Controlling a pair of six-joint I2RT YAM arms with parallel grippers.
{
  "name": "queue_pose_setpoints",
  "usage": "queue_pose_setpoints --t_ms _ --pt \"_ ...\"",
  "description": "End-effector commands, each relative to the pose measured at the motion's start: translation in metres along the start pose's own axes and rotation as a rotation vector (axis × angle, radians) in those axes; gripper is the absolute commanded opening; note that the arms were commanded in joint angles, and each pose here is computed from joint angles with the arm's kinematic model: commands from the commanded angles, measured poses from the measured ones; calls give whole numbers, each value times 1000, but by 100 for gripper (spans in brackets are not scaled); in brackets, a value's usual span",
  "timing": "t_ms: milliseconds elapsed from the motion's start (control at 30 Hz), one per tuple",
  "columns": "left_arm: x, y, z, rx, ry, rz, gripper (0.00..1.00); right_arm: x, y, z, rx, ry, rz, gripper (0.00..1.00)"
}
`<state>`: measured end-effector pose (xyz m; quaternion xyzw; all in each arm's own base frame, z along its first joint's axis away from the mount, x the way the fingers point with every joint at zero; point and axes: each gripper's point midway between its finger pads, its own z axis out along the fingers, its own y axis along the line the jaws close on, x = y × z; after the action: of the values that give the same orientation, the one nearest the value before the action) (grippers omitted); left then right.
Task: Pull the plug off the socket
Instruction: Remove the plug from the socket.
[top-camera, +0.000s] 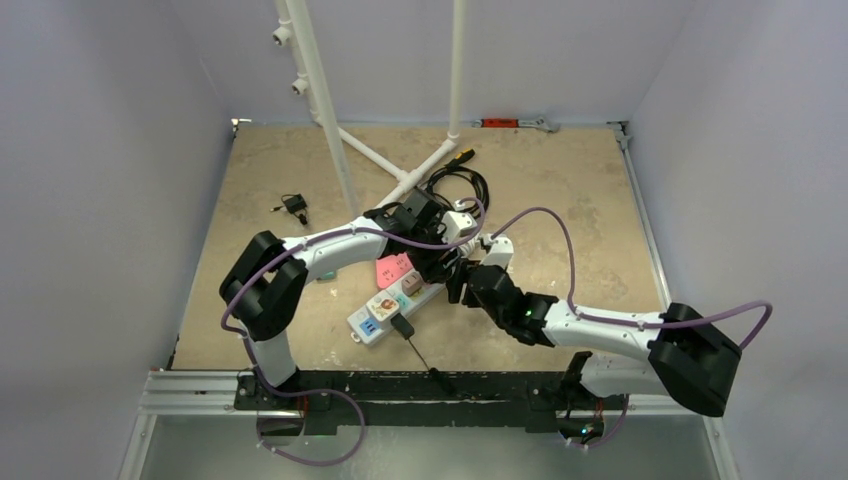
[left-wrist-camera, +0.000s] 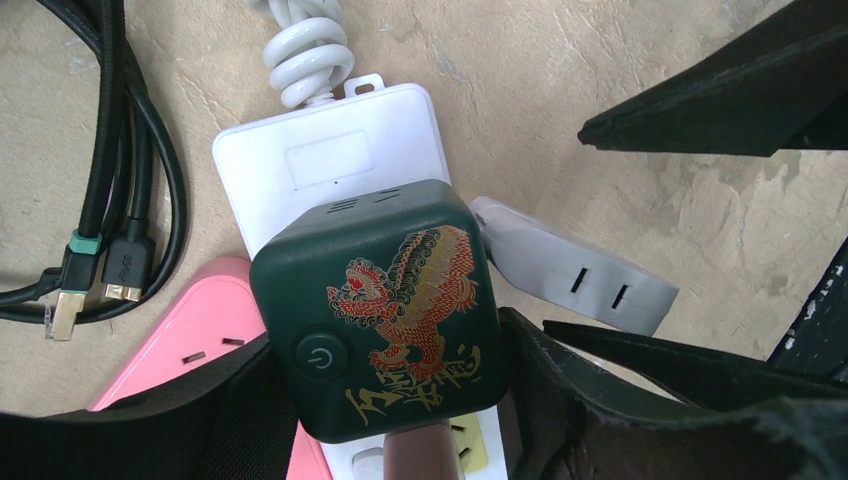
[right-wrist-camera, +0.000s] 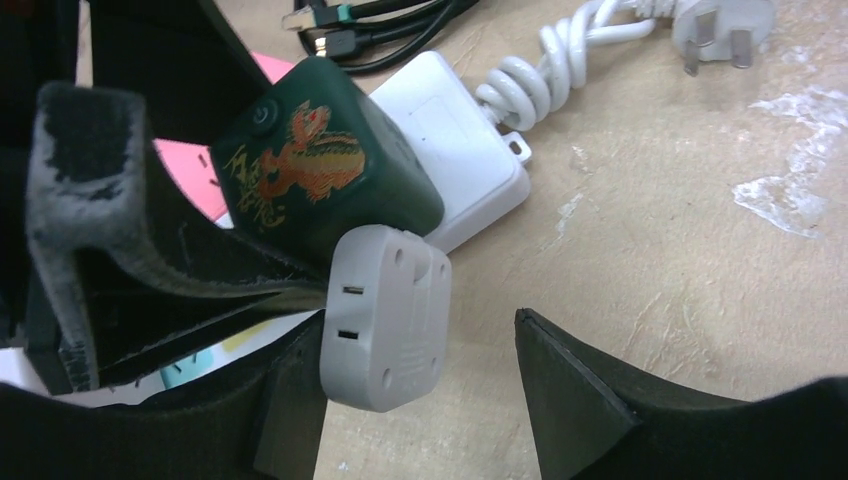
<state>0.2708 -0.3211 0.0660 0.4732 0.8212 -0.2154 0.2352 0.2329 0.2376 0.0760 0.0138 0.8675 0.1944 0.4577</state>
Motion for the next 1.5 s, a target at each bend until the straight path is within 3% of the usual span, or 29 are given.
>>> queue_pose_setpoints --t_ms 0,300,433,633,733,1000,1300,1467 --pt "-1 5 -4 -17 14 20 0 -11 -13 1 83 -56 71 69" --pt "0 5 -11 -22 20 49 0 -21 -36 -1 97 -62 148 68" --pt "1 5 -15 -12 22 61 0 -29 -22 -10 -10 -76 102 68" --pt "7 -3 -30 99 17 100 0 -40 0 -27 -168 -102 48 83" --pt "10 -6 -38 114 13 117 0 -40 6 -26 -203 -101 13 85" --pt "19 -6 -38 118 40 127 0 -34 26 -9 -221 -86 -136 84" --pt "19 -6 -37 119 38 128 0 -32 37 -5 -264 -102 -165 83" --pt "19 -7 -36 125 40 127 0 -31 45 -2 -296 -115 -192 72"
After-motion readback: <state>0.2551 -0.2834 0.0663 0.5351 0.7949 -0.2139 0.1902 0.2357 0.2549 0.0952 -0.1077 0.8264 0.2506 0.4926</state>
